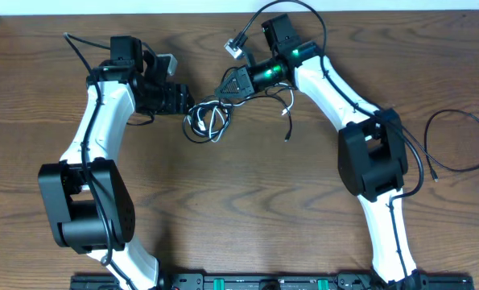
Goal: Untangle cables
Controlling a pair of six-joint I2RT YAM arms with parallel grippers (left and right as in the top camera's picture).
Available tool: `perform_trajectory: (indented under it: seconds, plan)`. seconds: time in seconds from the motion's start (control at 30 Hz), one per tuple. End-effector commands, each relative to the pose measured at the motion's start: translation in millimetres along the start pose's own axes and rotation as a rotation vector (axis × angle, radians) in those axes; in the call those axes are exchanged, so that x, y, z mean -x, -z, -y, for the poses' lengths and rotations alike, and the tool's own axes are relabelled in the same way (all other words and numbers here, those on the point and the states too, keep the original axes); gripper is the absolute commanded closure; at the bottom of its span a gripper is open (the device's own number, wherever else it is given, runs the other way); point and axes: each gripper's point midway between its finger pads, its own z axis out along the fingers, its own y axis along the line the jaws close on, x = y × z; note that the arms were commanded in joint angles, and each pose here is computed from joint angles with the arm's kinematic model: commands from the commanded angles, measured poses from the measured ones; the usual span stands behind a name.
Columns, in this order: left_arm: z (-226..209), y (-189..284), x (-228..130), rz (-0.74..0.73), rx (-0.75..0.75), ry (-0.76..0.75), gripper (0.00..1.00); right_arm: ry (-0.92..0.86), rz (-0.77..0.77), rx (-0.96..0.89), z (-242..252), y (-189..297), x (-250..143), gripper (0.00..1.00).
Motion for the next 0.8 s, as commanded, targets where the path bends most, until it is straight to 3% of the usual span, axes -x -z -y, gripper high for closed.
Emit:
perform_trajectory:
  seconds: [0.0,0.2,0.33,0.77]
  plan:
    - [4.3,1.7,-2.8,0.002,-0.063,-0.07,0.26,0.075,0.019,0.043,-24.8,17.3,8.2,0.99]
    - [19.7,9.8,-10.1,0.005,-0.209,-0.151,0.22,0.079,0.01,0.047,-21.6,24.2,2.7,0.99]
    - [33.4,14.2,-13.1,0.015,-0.296,-0.198,0.12,0.077,0.014,0.045,-20.3,26.6,3.6,0.99]
    - [51.1,-2.0,-20.9,-0.031,-0.27,-0.298,0.19,0.073,0.018,0.042,-18.5,29.4,4.3,0.99]
